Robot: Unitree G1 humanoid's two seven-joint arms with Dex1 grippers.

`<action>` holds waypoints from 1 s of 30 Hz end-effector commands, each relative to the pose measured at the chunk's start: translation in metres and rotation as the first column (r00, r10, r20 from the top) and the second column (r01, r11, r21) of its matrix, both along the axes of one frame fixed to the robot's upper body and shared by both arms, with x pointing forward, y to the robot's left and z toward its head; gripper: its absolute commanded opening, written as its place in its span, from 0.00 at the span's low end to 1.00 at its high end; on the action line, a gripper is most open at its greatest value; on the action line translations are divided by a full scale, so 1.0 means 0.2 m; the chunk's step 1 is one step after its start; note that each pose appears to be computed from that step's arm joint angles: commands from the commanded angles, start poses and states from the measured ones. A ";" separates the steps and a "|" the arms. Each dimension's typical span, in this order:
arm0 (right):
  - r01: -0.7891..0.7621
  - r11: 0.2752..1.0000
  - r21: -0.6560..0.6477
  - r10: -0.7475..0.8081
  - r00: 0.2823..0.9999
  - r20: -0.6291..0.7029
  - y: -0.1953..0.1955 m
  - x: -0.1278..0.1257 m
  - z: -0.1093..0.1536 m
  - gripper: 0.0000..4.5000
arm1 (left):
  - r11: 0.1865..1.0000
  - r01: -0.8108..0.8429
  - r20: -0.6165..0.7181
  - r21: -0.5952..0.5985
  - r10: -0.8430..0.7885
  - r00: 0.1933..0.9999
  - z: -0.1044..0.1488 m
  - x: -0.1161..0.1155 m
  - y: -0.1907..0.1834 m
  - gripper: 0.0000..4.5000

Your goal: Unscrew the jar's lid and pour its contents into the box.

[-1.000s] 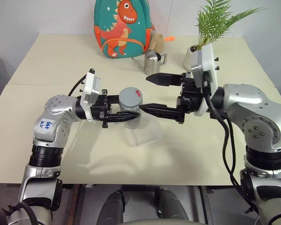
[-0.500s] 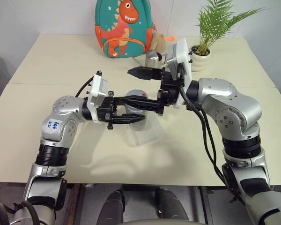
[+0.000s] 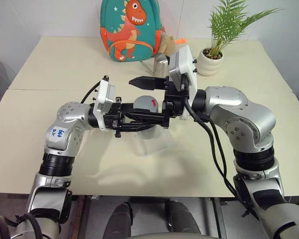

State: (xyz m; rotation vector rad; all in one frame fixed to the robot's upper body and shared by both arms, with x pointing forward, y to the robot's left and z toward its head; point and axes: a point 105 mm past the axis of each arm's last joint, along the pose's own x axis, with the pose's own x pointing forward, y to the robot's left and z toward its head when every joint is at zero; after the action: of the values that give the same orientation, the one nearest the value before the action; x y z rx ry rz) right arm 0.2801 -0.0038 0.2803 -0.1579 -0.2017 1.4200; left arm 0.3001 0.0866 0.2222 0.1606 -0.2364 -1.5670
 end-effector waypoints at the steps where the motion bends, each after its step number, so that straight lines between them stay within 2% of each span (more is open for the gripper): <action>1: 0.002 1.000 -0.003 -0.002 0.999 0.032 0.00 -0.02 0.00 0.99 | 1.000 0.027 0.062 -0.002 -0.027 0.998 0.06 -0.02 -0.02 0.44; 10: 0.064 0.998 -0.010 -0.063 0.997 0.043 -0.04 0.05 0.00 0.99 | 1.000 0.024 0.062 -0.004 -0.024 0.998 0.06 -0.02 -0.02 0.44; 30: 0.230 0.972 -0.046 -0.228 0.973 0.048 -0.25 0.08 0.00 0.99 | 1.000 0.006 0.062 0.001 -0.007 0.998 0.06 -0.01 0.00 0.44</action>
State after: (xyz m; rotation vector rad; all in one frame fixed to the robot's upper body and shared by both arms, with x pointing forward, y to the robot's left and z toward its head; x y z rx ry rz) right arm 0.2859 -0.0348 0.2691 -0.2444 -0.1445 1.3035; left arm 0.3036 0.0867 0.2205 0.1624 -0.2255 -1.5409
